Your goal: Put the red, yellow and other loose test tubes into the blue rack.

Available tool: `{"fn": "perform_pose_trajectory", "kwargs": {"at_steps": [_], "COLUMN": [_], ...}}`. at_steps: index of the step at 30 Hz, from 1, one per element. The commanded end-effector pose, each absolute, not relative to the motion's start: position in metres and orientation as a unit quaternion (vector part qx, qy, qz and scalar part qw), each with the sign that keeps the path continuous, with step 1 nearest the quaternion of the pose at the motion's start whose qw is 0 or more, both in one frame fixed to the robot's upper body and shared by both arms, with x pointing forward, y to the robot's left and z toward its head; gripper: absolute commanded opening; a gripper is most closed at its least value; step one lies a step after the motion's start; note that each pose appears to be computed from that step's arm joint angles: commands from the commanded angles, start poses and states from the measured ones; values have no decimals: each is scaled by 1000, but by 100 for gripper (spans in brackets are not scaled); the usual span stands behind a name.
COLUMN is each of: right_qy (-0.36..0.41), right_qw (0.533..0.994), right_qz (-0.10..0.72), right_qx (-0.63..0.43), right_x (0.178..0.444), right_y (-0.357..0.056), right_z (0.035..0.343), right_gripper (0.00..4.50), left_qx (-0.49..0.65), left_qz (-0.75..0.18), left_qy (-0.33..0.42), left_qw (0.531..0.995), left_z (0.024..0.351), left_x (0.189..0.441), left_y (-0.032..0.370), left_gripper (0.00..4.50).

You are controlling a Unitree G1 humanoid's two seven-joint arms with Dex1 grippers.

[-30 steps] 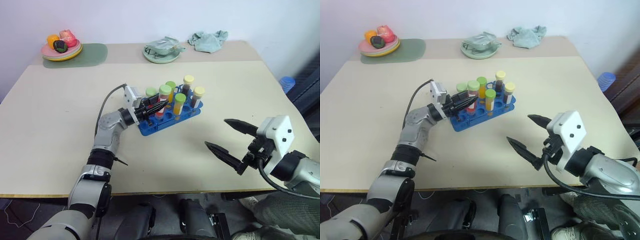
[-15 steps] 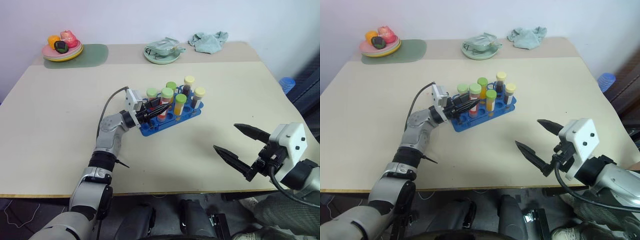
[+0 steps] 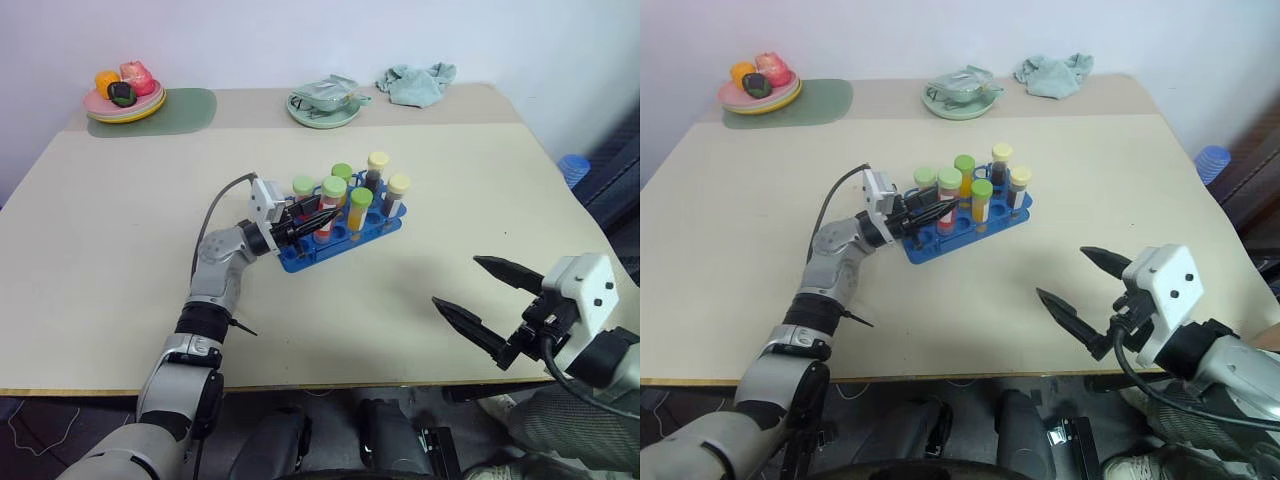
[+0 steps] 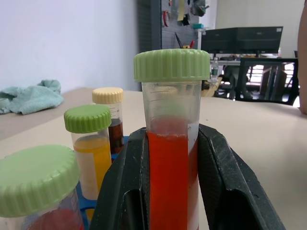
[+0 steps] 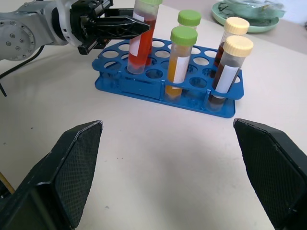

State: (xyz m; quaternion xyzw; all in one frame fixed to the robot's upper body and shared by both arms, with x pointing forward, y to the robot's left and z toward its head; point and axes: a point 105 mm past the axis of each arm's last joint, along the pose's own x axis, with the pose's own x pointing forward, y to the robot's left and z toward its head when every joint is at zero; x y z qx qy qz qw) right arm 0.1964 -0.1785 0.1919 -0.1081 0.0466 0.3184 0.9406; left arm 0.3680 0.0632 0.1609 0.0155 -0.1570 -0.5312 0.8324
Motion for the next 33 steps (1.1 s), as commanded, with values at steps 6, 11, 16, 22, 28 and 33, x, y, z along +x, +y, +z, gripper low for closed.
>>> {"fn": "perform_pose_trajectory", "kwargs": {"at_steps": [6,11,16,22,28,33], "right_qy": [24,24,20,15,19,25], "right_qw": [941,941,940,940,939,938], "right_qz": [316,317,319,320,322,327], "right_qx": [-116,-115,-117,-116,-115,-109], "right_x": [192,191,193,195,196,201], "right_y": [-184,-184,-180,-176,-177,-180], "right_z": [199,198,200,203,203,200], "right_gripper": [450,450,450,450,450,450], "left_qx": [23,25,28,13,8,53], "left_qz": [-538,-544,-548,-536,-534,-498], "left_qy": [-140,-140,-139,-142,-154,-115], "left_qw": [831,827,825,832,831,858], "left_z": [149,148,148,151,163,158], "left_x": [362,360,361,367,361,356], "left_y": [65,61,57,59,64,80], "left_gripper": [75,75,75,218,387,387]}}
